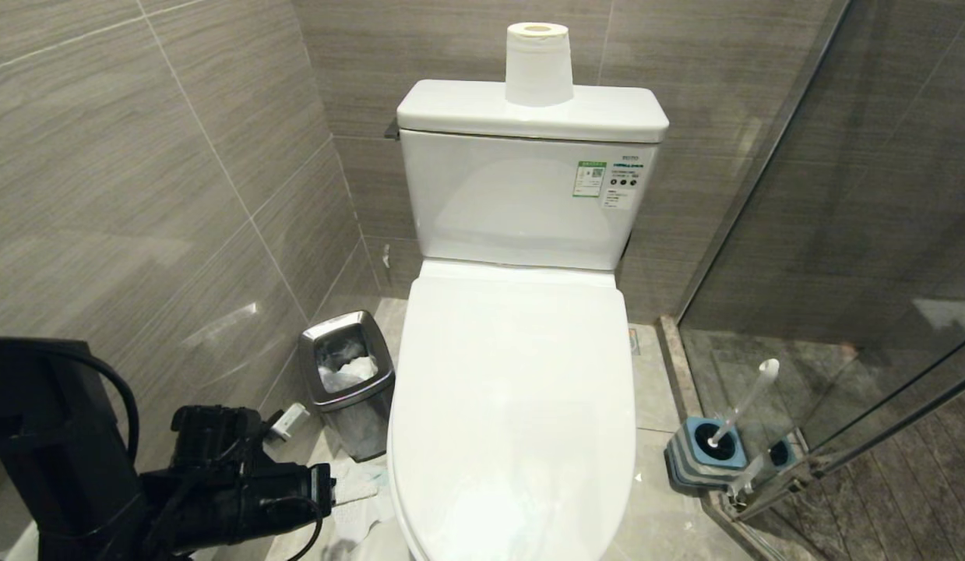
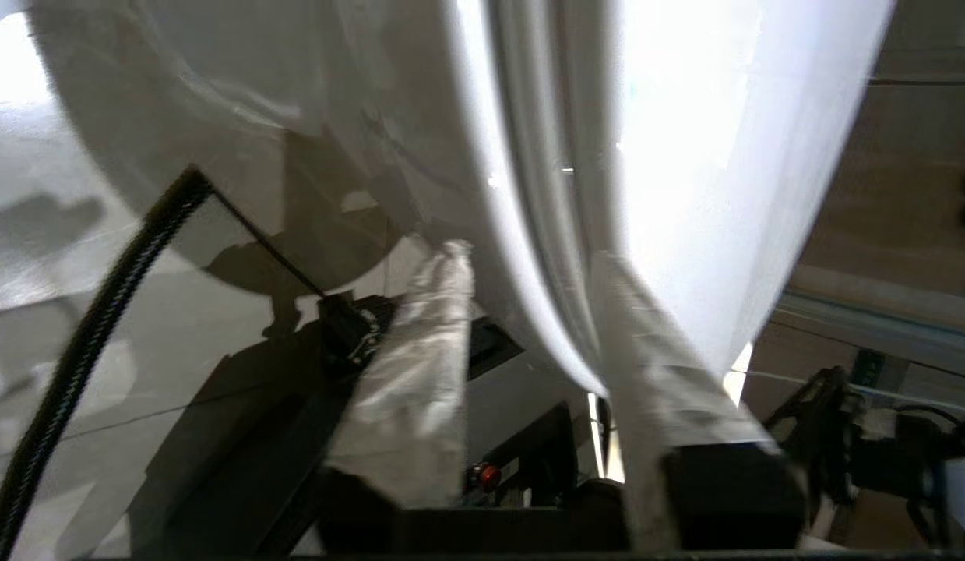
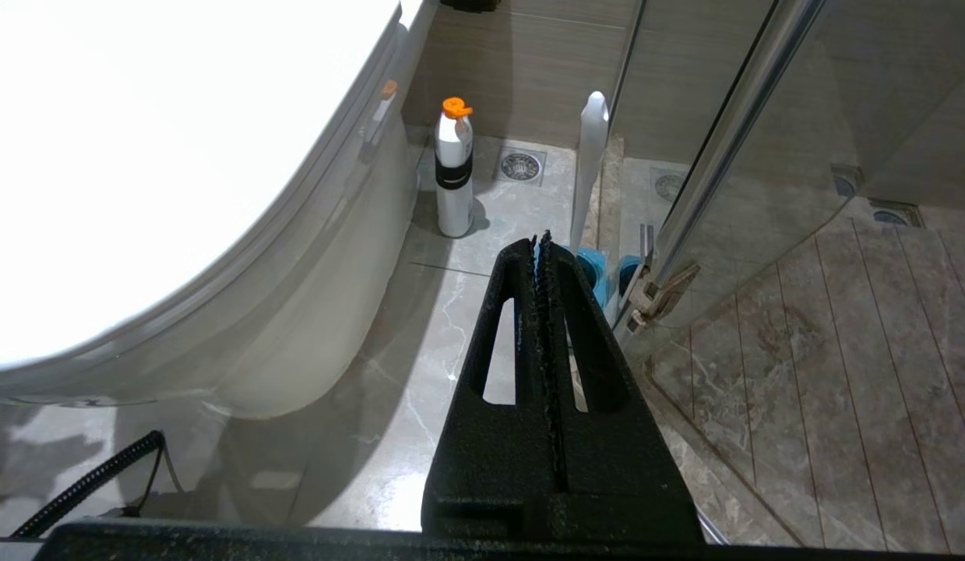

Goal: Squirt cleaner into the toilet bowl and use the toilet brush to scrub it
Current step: Use the left hand to lift the toilet lid slightly

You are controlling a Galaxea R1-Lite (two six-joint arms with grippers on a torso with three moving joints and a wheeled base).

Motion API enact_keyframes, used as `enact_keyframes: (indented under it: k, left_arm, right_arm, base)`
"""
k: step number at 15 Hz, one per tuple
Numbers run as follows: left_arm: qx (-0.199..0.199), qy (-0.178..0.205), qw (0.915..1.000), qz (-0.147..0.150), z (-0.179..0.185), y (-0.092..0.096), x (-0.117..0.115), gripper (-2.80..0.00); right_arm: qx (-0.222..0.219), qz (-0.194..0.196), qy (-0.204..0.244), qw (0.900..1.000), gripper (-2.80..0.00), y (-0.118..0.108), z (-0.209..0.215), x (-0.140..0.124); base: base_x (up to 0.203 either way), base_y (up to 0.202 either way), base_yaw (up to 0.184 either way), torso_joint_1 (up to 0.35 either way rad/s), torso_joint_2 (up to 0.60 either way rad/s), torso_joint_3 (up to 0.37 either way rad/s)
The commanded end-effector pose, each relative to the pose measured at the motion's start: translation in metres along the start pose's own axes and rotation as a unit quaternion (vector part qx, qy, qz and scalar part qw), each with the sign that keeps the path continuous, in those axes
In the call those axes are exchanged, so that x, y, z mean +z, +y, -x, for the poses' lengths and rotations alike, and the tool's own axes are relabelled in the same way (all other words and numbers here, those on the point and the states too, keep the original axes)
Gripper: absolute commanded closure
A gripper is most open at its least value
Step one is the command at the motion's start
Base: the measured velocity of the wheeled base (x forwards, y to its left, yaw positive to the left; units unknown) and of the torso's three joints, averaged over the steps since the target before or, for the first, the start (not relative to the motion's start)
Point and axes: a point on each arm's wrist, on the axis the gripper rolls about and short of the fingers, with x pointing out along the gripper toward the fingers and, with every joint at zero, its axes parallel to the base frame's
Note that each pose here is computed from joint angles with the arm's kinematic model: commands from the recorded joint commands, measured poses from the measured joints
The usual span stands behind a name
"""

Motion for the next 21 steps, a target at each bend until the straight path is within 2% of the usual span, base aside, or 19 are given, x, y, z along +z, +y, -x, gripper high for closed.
enact_keyframes:
  k: [1,2,5,7,11,12,14,16,19,21]
  left_arm:
    - [-0.024,0.007,0.9997,0.001,0.001,-0.001,0.0,-2.8]
    - [-0.026,0.008,0.9996,0.006,0.001,-0.001,0.0,-2.8]
    - [-0.03,0.001,0.9985,0.045,0.001,-0.002,0.004,-2.8]
    - [-0.036,-0.008,0.9956,0.086,0.001,-0.004,0.007,-2.8]
    - [-0.062,-0.008,0.9811,0.183,-0.001,-0.01,0.013,-2.8]
    - [-0.071,-0.001,0.9785,0.194,-0.001,-0.011,0.014,-2.8]
    - [-0.09,0.012,0.978,0.188,0.001,-0.012,0.012,-2.8]
    - [-0.097,0.008,0.9794,0.177,0.002,-0.014,0.013,-2.8]
    - [-0.096,0.016,0.9888,0.113,0.0,-0.015,0.005,-2.8]
    - [-0.098,0.027,0.9899,0.098,-0.001,-0.015,0.0,-2.8]
  right_arm:
    - [0.0,0.0,0.001,1.0,0.0,0.0,0.0,0.0]
    - [0.0,0.0,0.001,1.0,0.0,0.0,0.0,0.0]
    - [0.0,0.0,0.001,1.0,0.0,0.0,0.0,0.0]
    - [0.0,0.0,0.001,1.0,0.0,0.0,0.0,0.0]
    - [0.0,0.0,0.001,1.0,0.0,0.0,0.0,0.0]
    - [0.0,0.0,0.001,1.0,0.0,0.0,0.0,0.0]
    - [0.0,0.0,0.001,1.0,0.0,0.0,0.0,0.0]
    - [0.0,0.0,0.001,1.0,0.0,0.0,0.0,0.0]
    - [0.0,0.0,0.001,1.0,0.0,0.0,0.0,0.0]
    - [0.0,0.0,0.001,1.0,0.0,0.0,0.0,0.0]
  base:
    - [0.0,0.0,0.0,0.0,0.0,0.0]
    - [0.0,0.0,0.0,0.0,0.0,0.0]
    - [0.0,0.0,0.0,0.0,0.0,0.0]
    - [0.0,0.0,0.0,0.0,0.0,0.0]
    - [0.0,0.0,0.0,0.0,0.0,0.0]
    - [0.0,0.0,0.0,0.0,0.0,0.0]
    - [0.0,0.0,0.0,0.0,0.0,0.0]
    - [0.0,0.0,0.0,0.0,0.0,0.0]
    - [0.0,0.0,0.0,0.0,0.0,0.0]
    - [0.0,0.0,0.0,0.0,0.0,0.0]
